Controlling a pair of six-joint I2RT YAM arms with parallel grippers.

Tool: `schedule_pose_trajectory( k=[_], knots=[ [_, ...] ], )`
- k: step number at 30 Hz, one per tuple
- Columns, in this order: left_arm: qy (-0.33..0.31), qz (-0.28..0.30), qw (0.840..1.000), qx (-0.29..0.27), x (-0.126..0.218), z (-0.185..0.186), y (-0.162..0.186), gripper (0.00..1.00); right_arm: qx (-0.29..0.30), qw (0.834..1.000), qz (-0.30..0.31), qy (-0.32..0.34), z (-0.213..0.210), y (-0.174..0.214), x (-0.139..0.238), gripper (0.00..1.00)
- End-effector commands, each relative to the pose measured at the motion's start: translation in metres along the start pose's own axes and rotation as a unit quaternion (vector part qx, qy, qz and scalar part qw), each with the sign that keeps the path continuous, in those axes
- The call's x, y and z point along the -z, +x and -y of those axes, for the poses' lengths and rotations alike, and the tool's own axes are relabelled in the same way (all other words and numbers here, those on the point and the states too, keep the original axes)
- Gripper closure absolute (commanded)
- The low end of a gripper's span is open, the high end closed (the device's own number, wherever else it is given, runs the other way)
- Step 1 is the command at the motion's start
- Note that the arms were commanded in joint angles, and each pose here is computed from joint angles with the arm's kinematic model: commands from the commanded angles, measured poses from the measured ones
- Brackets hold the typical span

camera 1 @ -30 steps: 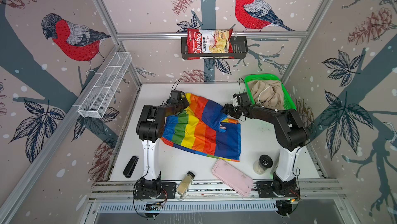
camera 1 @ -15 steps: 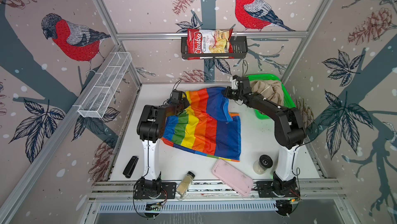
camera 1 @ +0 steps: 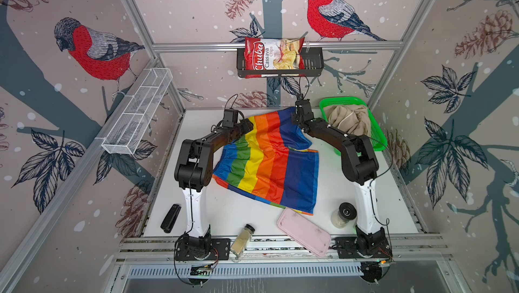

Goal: Fold and stack the shorts

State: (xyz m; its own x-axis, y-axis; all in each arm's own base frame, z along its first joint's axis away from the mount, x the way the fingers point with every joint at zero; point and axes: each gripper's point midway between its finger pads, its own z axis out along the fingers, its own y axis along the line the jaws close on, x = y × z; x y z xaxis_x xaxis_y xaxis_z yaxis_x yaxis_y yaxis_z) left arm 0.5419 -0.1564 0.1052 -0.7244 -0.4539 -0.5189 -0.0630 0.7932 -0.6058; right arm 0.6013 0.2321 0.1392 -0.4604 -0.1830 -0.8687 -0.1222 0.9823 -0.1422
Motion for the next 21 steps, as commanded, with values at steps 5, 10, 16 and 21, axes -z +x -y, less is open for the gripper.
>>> schedule_pose_trajectory(
  k=[5,10,16,21],
  knots=[
    [-0.012,0.019,1.000,-0.019,0.022,0.009,-0.019,0.25,-0.025,0.997,0.003,0.073,0.041,-0.027,-0.013,0.30],
    [-0.069,0.018,0.997,-0.015,0.022,-0.018,-0.014,0.36,-0.059,0.997,-0.003,0.057,0.042,-0.019,0.030,0.29],
    [-0.113,0.010,0.994,0.002,0.017,-0.057,0.001,0.48,-0.132,0.988,-0.062,-0.057,0.003,0.042,0.067,0.38],
    [-0.122,0.006,0.992,0.018,0.007,-0.081,0.003,0.48,-0.152,0.975,-0.133,-0.094,-0.030,0.110,0.067,0.41]
  ],
)
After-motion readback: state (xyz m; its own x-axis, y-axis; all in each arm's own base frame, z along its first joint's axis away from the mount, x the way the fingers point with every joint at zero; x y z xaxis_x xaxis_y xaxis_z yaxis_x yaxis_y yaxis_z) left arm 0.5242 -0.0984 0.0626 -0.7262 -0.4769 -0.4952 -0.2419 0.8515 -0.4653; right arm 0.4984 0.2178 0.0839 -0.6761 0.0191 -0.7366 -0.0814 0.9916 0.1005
